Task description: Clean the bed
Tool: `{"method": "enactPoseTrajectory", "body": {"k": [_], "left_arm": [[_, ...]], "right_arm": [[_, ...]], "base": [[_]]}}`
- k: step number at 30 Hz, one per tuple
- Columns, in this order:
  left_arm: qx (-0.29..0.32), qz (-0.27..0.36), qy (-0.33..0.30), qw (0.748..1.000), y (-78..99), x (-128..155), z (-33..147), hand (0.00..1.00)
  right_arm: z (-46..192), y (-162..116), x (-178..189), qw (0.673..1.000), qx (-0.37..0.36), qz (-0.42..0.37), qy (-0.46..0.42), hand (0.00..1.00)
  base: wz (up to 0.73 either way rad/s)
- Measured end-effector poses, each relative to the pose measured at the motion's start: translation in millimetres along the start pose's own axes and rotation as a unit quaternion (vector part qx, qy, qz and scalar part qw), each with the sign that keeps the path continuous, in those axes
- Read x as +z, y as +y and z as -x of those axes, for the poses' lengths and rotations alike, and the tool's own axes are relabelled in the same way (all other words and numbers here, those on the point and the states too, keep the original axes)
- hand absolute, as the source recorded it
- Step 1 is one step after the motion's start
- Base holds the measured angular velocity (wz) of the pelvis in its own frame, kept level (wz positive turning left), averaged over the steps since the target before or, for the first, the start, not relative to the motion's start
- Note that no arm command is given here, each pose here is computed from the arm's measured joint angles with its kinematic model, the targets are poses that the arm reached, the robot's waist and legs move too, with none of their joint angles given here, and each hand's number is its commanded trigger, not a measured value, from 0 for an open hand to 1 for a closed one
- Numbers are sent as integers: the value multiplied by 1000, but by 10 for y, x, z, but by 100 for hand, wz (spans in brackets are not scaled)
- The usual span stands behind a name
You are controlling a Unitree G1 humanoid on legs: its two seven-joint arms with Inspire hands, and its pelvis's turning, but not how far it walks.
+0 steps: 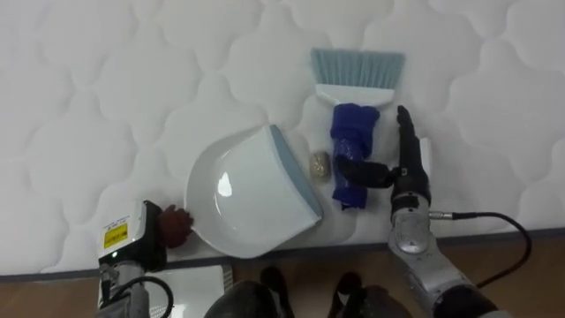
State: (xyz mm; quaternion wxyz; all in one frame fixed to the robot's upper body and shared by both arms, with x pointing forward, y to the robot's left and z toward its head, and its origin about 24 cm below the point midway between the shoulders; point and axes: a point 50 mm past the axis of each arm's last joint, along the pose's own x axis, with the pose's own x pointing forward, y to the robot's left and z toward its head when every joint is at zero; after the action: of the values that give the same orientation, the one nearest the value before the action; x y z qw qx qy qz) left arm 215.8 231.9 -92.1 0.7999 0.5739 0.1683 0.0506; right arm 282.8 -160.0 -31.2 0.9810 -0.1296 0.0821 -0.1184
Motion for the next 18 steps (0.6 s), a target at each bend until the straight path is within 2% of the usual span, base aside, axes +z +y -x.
{"method": "enactPoseTrajectory", "body": {"k": [12,18], "left_arm": [[10,-1,-15,1000,60,77,-77,100],[1,-16,-20,1000,29,89,-62,100]], "right_arm": [[-68,-40,-34,999,-12,38,3,0],[-74,-32,-44,999,-9,45,6,0]], "base": [[2],[0]]}}
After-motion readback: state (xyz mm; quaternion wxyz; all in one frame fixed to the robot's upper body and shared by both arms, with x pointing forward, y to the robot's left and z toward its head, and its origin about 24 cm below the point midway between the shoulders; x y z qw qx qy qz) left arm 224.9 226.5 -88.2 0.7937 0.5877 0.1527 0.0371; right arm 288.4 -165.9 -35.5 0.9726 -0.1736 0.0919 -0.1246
